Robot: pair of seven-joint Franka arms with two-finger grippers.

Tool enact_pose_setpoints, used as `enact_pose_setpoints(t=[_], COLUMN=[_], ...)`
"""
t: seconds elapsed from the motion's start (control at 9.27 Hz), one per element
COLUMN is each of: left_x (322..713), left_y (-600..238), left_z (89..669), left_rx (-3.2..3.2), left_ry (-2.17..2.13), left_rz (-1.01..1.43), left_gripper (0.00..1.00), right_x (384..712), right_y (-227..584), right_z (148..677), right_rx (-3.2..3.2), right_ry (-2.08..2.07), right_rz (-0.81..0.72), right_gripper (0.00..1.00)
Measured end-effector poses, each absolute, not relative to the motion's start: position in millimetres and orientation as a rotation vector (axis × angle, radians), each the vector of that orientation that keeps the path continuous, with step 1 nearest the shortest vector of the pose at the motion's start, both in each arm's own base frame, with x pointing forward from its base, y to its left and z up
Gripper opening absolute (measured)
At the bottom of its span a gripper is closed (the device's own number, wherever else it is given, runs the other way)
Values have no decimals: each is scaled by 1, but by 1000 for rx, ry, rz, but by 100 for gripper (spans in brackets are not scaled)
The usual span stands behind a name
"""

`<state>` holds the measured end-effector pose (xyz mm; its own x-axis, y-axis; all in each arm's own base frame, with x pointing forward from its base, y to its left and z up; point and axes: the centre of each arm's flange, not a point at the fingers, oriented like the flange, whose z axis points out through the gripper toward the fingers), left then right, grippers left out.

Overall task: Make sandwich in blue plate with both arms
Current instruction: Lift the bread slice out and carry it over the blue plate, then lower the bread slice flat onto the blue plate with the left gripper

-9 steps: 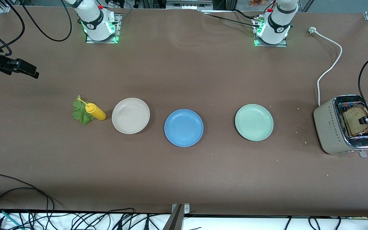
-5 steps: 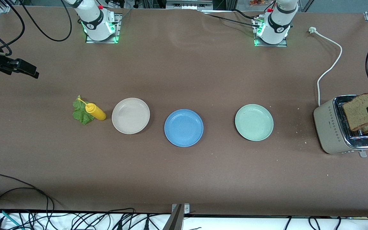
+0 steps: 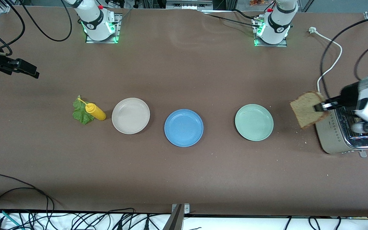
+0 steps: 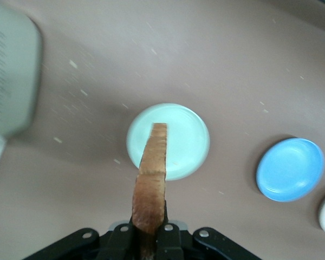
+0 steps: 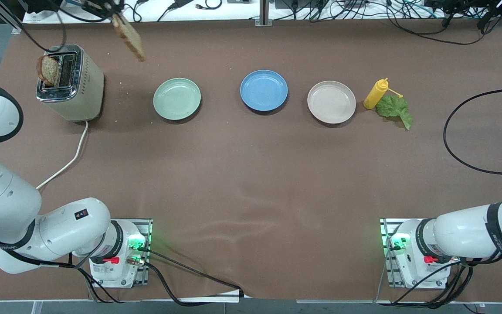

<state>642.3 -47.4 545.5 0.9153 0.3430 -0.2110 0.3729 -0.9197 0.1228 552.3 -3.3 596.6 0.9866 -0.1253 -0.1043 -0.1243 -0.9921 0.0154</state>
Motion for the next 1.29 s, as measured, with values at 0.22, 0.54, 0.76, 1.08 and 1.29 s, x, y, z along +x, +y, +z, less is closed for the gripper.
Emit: enact_pose_setpoints(t=[0.22, 0.54, 0.76, 1.08, 1.29], left_x=[654, 667, 667, 639, 614], left_y=[-127, -231, -286, -367, -401], left_z=[518, 475, 445, 384, 346], left_rx=[2805, 2618, 2538, 2424, 2413], left_ry=[652, 808, 855, 857, 813], left_rz=[-298, -298, -268, -155, -112], left_gripper=[11, 11, 11, 11, 11], right_x=[552, 552, 552, 552, 552], right_y=[-4, -3, -3, -3, -3], right_z=[596, 596, 596, 596, 596], right_rx=[3122, 3122, 3122, 3123, 3123], right_ry=[-197, -196, -196, -195, -194], right_rz=[-168, -168, -168, -169, -169], right_gripper=[100, 100, 100, 100, 100])
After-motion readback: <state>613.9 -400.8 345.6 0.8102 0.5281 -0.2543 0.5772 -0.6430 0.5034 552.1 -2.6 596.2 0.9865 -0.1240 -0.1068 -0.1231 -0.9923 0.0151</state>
